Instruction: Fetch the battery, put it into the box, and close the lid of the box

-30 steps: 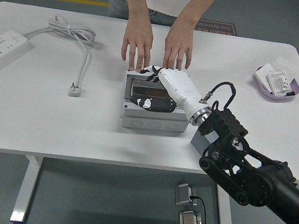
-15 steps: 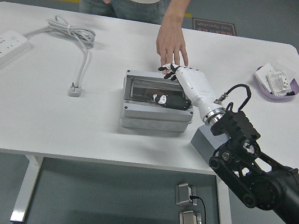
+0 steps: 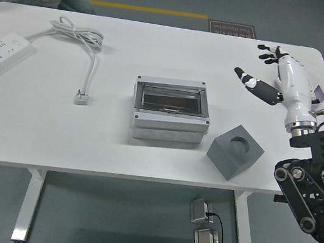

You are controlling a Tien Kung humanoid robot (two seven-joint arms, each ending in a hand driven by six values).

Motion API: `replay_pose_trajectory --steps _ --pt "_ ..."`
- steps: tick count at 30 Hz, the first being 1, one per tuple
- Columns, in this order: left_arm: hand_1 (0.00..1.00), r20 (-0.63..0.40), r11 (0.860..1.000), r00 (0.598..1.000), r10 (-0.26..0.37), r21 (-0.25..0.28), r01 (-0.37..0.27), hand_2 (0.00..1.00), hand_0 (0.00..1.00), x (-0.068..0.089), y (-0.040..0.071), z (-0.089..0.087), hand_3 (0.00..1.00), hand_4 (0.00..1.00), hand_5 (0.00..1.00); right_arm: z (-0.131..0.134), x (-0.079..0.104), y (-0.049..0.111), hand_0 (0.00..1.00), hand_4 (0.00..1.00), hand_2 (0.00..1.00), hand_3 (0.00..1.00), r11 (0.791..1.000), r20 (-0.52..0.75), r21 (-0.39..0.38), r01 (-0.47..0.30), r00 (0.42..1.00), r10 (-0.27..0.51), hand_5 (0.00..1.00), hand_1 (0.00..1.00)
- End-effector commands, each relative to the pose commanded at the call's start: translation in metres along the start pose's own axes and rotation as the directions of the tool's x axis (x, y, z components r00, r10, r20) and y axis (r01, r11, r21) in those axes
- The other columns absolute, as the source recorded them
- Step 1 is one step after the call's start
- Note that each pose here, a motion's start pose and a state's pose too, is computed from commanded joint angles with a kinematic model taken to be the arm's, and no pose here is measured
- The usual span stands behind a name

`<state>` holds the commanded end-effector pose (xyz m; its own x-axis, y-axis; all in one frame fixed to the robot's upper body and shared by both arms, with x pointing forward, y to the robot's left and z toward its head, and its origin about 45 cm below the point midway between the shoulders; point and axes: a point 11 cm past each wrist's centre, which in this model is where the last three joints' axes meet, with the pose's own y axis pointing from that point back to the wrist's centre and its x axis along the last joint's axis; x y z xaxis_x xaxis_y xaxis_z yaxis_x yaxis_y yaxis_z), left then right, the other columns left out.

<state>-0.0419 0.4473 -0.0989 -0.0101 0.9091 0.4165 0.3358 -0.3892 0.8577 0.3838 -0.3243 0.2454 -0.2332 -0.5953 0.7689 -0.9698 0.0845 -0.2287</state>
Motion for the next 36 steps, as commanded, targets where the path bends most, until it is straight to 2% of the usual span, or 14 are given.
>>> replay_pose_trajectory --steps 1,6,7,11,12,13,17,18,19,22,24,30,31,36 --pt "0.633 0.000 1.000 1.000 0.000 0.001 0.000 0.533 0.644 0.000 0.000 0.000 0.630 0.740 0.091 0.011 0.003 0.002 0.549 0.929 0.517 0.648 0.999 0.033 -0.039 -0.007 0.999 0.008 0.617 0.467" --pt "0.633 -0.003 1.000 1.000 -0.007 -0.003 0.007 0.533 0.644 -0.004 0.000 0.001 0.630 0.740 0.091 0.044 0.015 0.008 0.549 0.929 0.517 0.648 0.996 0.233 -0.091 0.000 0.972 0.022 0.617 0.467" --pt "0.633 -0.004 1.000 1.000 -0.009 -0.003 0.009 0.533 0.644 -0.005 0.001 0.001 0.630 0.740 0.092 0.040 0.016 0.007 0.502 0.824 0.509 0.627 0.998 0.275 -0.067 0.001 0.961 0.017 0.572 0.452" --pt "0.633 -0.008 1.000 1.000 -0.009 -0.004 0.009 0.533 0.644 -0.005 0.001 0.002 0.630 0.740 0.092 0.000 0.019 0.001 0.502 0.824 0.509 0.627 0.994 0.443 0.111 0.014 0.894 -0.062 0.572 0.452" --pt "0.633 -0.009 1.000 1.000 -0.008 -0.004 0.008 0.533 0.644 -0.005 0.001 0.002 0.630 0.740 0.092 -0.012 0.020 0.000 0.502 0.824 0.509 0.627 0.986 0.482 0.165 0.013 0.871 -0.092 0.572 0.452" --pt "0.633 -0.009 1.000 1.000 -0.007 -0.005 0.007 0.533 0.644 -0.004 0.001 0.002 0.629 0.739 0.092 -0.022 0.023 0.000 0.631 0.925 0.676 0.698 0.978 0.513 0.209 0.010 0.850 -0.118 0.627 0.627" --pt "0.633 -0.011 1.000 1.000 -0.006 -0.010 0.006 0.533 0.644 -0.003 0.001 0.003 0.629 0.739 0.092 -0.059 0.033 0.006 0.631 0.925 0.676 0.698 0.931 0.626 0.365 -0.014 0.743 -0.235 0.627 0.627" --pt "0.633 -0.011 1.000 1.000 -0.007 -0.011 0.007 0.533 0.644 -0.003 0.001 0.004 0.629 0.739 0.092 -0.066 0.035 0.009 0.631 0.925 0.676 0.698 0.921 0.654 0.389 -0.016 0.709 -0.264 0.627 0.627" --pt "0.633 -0.010 1.000 1.000 -0.008 -0.012 0.008 0.533 0.644 -0.004 0.001 0.004 0.629 0.741 0.096 -0.073 0.036 0.012 0.806 0.941 0.845 0.760 0.913 0.681 0.407 -0.015 0.671 -0.293 0.596 0.784" --pt "0.633 -0.006 1.000 1.000 -0.013 -0.013 0.013 0.533 0.644 -0.006 0.001 0.004 0.629 0.741 0.096 -0.084 0.041 0.018 0.806 0.941 0.845 0.760 0.905 0.749 0.426 -0.008 0.564 -0.348 0.596 0.784" --pt "0.633 -0.004 1.000 1.000 -0.014 -0.012 0.014 0.533 0.644 -0.007 0.001 0.003 0.629 0.741 0.096 -0.079 0.053 0.017 0.806 0.941 0.845 0.760 0.925 0.799 0.377 -0.032 0.517 -0.308 0.596 0.784" --pt "0.633 -0.002 1.000 1.000 -0.014 -0.001 0.014 0.533 0.644 -0.007 0.000 -0.001 0.629 0.742 0.103 -0.038 0.079 0.014 0.871 0.940 0.875 0.785 0.990 0.699 0.134 -0.037 0.712 -0.068 0.640 0.818" --pt "0.633 -0.002 1.000 1.000 -0.013 0.000 0.013 0.532 0.644 -0.006 0.000 -0.002 0.629 0.742 0.106 -0.031 0.078 0.014 0.787 0.922 0.785 0.837 0.995 0.673 0.093 -0.029 0.738 -0.041 0.705 0.714" --pt "0.633 0.006 1.000 1.000 -0.010 -0.001 0.010 0.532 0.644 -0.005 -0.001 -0.003 0.629 0.742 0.106 -0.003 0.069 0.016 0.787 0.922 0.785 0.837 0.996 0.535 -0.084 0.008 0.844 0.039 0.705 0.714"
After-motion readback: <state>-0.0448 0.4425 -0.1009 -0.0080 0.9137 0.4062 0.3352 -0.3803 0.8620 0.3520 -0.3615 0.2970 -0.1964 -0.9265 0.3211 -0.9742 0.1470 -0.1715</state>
